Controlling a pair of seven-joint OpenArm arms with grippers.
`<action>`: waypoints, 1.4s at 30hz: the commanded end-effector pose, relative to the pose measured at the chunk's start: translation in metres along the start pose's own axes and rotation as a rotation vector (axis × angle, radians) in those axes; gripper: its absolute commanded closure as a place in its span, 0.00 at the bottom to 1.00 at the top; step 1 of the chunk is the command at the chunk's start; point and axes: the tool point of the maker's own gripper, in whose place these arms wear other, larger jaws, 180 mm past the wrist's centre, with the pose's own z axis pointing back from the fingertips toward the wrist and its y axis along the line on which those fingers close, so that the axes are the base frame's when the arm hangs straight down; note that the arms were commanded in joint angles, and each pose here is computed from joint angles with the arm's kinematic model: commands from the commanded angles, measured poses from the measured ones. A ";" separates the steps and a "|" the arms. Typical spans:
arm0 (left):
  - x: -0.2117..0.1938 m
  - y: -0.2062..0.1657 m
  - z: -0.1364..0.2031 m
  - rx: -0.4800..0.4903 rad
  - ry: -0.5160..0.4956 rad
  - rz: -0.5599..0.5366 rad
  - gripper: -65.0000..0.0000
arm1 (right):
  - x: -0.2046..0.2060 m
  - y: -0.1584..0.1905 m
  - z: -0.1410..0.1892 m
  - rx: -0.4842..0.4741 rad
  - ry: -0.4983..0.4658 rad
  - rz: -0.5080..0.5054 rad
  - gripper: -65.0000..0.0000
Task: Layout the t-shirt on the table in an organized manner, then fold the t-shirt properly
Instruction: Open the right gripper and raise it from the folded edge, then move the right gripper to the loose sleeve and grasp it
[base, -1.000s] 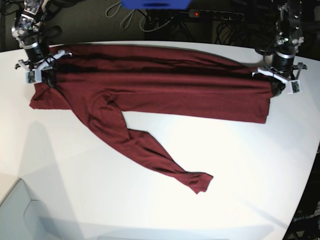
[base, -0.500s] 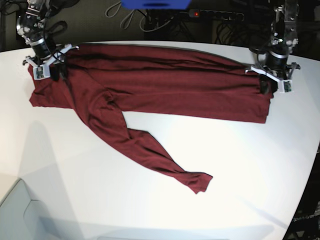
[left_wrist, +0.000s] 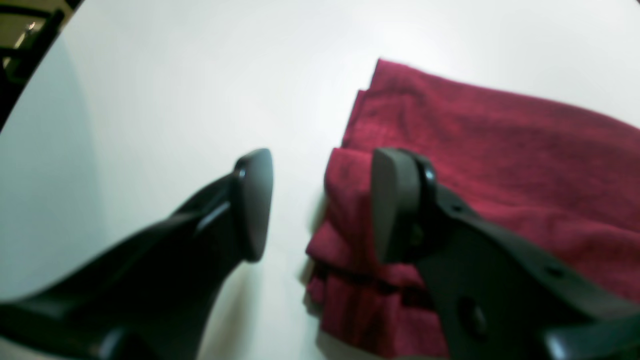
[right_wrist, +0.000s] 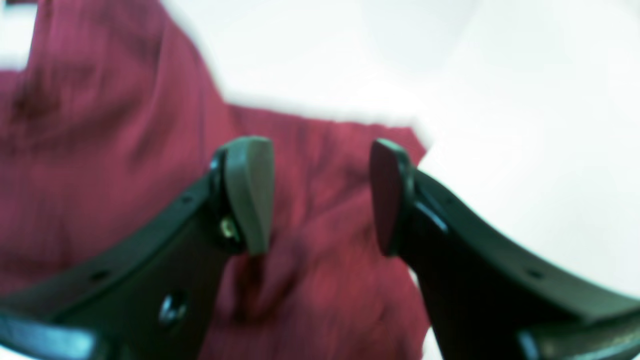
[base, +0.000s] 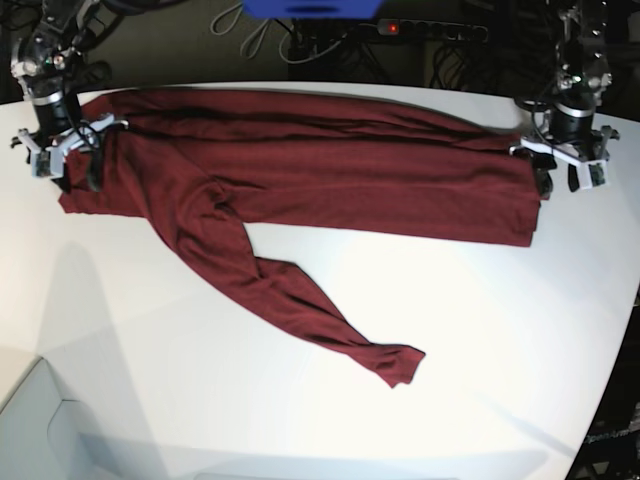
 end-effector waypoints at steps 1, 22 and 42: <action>0.015 0.001 0.000 -0.003 -0.048 -0.014 0.52 | 0.023 -0.005 -0.003 -0.013 -0.078 0.008 0.52; 0.032 -0.006 0.003 -0.018 -0.091 -0.012 0.52 | 0.104 0.159 -0.171 0.430 0.104 0.178 0.38; 0.036 -0.015 0.004 -0.028 -0.108 0.001 0.52 | 0.071 0.210 -0.216 0.541 0.134 -0.066 0.37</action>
